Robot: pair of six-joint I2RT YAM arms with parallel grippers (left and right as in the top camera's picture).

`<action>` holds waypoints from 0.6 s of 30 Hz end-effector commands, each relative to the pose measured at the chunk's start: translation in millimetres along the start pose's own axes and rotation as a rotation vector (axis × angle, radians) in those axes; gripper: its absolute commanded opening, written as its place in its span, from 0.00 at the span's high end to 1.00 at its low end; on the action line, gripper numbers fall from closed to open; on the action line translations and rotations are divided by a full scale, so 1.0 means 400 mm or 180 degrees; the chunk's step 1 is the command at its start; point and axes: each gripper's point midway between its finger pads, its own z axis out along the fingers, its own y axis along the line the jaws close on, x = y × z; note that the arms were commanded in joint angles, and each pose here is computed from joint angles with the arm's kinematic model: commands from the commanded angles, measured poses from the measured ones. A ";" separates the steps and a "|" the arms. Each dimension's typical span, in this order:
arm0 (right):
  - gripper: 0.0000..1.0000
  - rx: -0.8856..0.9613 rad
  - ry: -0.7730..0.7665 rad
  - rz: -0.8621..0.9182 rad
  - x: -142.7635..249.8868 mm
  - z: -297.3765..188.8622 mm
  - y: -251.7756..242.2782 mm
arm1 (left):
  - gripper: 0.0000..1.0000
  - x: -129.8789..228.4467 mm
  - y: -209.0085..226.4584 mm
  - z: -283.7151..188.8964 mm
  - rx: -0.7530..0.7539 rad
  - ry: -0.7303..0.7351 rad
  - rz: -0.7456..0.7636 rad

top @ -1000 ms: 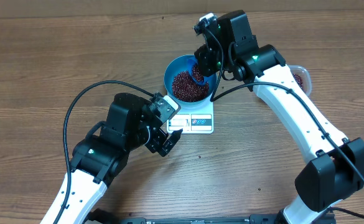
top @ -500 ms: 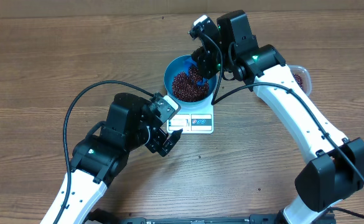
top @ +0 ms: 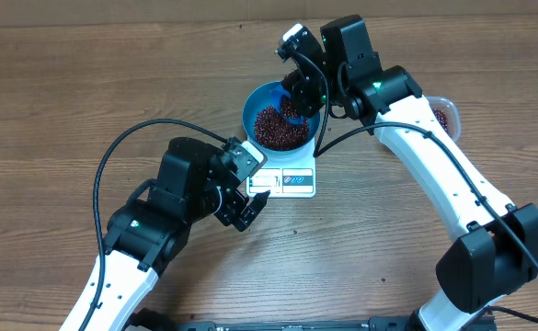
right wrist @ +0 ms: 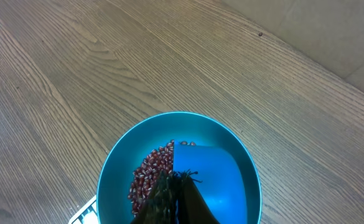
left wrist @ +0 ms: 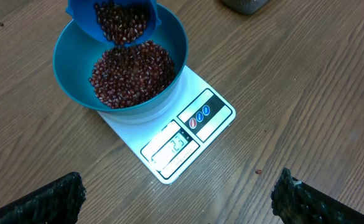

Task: Scoop item into bowl and weigh 150g on scale
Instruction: 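Hold the blue scoop tilted over the bowl, shaking beans out, right gripper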

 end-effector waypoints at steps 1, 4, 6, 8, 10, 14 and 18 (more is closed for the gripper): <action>0.96 -0.0004 -0.0142 -0.0090 -0.043 -0.023 0.007 | 0.01 0.000 -0.005 -0.006 0.0032 -0.0031 0.0021; 0.96 -0.0004 -0.0141 -0.0090 -0.043 -0.023 0.007 | 0.01 0.000 -0.005 -0.006 0.0032 -0.0031 0.0021; 0.96 -0.0004 -0.0143 -0.0091 -0.044 -0.023 0.007 | 0.00 0.000 -0.005 -0.006 0.0032 -0.0031 0.0021; 0.96 -0.0004 -0.0142 -0.0090 -0.043 -0.023 0.007 | 0.00 0.000 -0.005 -0.006 0.0032 -0.0031 0.0021; 0.96 -0.0004 -0.0141 -0.0091 -0.043 -0.023 0.007 | 0.00 -0.001 -0.004 -0.006 0.0032 -0.0032 0.0022; 0.96 0.0000 -0.0150 -0.0173 -0.045 -0.023 0.007 | 0.00 0.000 -0.005 -0.006 0.0032 -0.0031 0.0021; 0.96 0.0002 -0.0149 -0.0239 -0.045 -0.023 0.007 | 0.00 0.000 -0.005 -0.006 0.0032 -0.0031 0.0021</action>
